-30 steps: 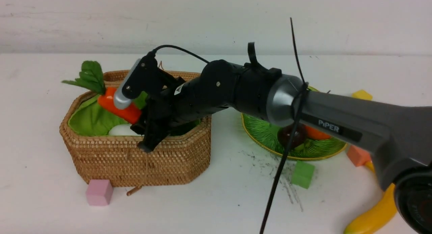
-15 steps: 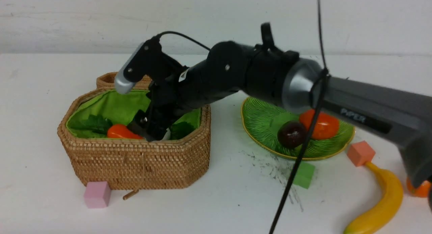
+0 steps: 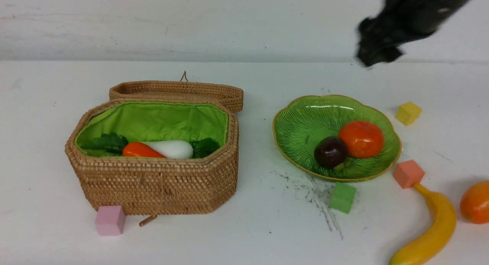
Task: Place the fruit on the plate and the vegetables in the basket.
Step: Use the right arm to grab a mango and put it into the right plate
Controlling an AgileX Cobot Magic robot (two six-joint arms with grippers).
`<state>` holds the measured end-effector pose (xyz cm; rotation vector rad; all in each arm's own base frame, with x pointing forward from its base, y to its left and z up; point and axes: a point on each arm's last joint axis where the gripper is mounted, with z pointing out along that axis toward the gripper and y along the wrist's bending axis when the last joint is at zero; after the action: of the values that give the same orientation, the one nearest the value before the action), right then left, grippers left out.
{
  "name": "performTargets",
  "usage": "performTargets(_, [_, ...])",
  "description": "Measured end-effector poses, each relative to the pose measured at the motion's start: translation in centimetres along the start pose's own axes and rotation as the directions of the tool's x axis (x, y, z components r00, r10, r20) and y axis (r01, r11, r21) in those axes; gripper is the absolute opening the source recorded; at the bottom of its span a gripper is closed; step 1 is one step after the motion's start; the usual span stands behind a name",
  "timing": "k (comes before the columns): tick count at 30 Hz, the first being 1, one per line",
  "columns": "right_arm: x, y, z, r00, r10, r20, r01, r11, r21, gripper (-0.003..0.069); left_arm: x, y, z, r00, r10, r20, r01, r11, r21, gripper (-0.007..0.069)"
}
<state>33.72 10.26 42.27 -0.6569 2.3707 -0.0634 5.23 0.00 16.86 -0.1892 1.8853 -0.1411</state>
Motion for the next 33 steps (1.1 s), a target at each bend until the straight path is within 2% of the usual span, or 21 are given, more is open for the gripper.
performTargets(1, [1.7, -3.1, -0.4, 0.982, 0.184, -0.027, -0.182, 0.981, 0.065, 0.0563, 0.0, 0.0, 0.0, 1.000, 0.000, 0.000, 0.000, 1.000, 0.000, 0.0124])
performTargets(3, [4.1, -5.7, -0.4, 0.909, 0.413, -0.046, -0.406, 0.906, 0.120, 0.0563, 0.0, 0.0, 0.0, 1.000, 0.000, 0.000, 0.000, 1.000, 0.000, 0.0126])
performTargets(4, [5.8, -7.3, -0.3, 0.829, 0.557, -0.052, -0.544, 0.825, 0.156, 0.0563, 0.0, 0.0, 0.0, 1.000, 0.000, 0.000, 0.000, 1.000, 0.000, 0.0128])
performTargets(6, [9.0, -9.4, 1.0, 0.662, 0.746, -0.074, -0.718, 0.659, 0.224, 0.0563, 0.0, 0.0, 0.0, 1.000, 0.000, 0.000, 0.000, 1.000, 0.000, 0.0130])
performTargets(7, [9.5, -9.5, 1.3, 0.642, 0.762, -0.085, -0.731, 0.642, 0.234, 0.0563, 0.0, 0.0, 0.0, 1.000, 0.000, 0.000, 0.000, 1.000, 0.000, 0.0131])
performTargets(9, [12.2, -11.0, 2.5, 0.477, 0.875, -0.080, -0.830, 0.478, 0.289, 0.0563, 0.0, 0.0, 0.0, 1.000, 0.000, 0.000, 0.000, 1.000, 0.000, 0.0132])
performTargets(10, [14.8, -11.7, 3.8, 0.342, 0.936, -0.080, -0.876, 0.348, 0.334, 0.0563, 0.0, 0.0, 0.0, 1.000, 0.000, 0.000, 0.000, 1.000, 0.000, 0.0134])
performTargets(11, [15.1, -11.9, 4.0, 0.315, 0.946, -0.071, -0.886, 0.320, 0.335, 0.0563, 0.0, 0.0, 0.0, 1.000, 0.000, 0.000, 0.000, 1.000, 0.000, 0.0134])
performTargets(13, [17.8, -12.3, 5.8, 0.204, 0.976, -0.072, -0.906, 0.216, 0.364, 0.0563, 0.0, 0.0, 0.0, 1.000, 0.000, -0.001, 0.000, 1.000, 0.000, 0.0136])
performTargets(15, [18.8, -12.1, 7.0, 0.168, 0.982, -0.087, -0.909, 0.189, 0.372, 0.0563, 0.0, 0.0, 0.0, 1.000, 0.000, -0.001, 0.000, 1.000, 0.000, 0.0139])
performTargets(20, [19.8, -12.2, 10.0, 0.134, 0.987, -0.093, -0.920, 0.159, 0.358, 0.0580, 0.0, 0.0, 0.0, 1.000, 0.000, -0.001, 0.000, 1.000, 0.000, 0.0145])
performTargets(25, [20.5, -12.7, 12.8, 0.127, 0.988, -0.091, -0.921, 0.151, 0.359, 0.0588, 0.0, 0.0, 0.0, 1.000, 0.002, -0.001, -0.002, 1.000, -0.001, 0.0150])
performTargets(33, [22.4, -12.8, 16.9, 0.096, 0.983, -0.158, -0.894, 0.155, 0.420, 0.0596, 0.0, 0.0, 0.0, 1.000, 0.003, 0.000, -0.003, 1.000, -0.001, 0.0157])
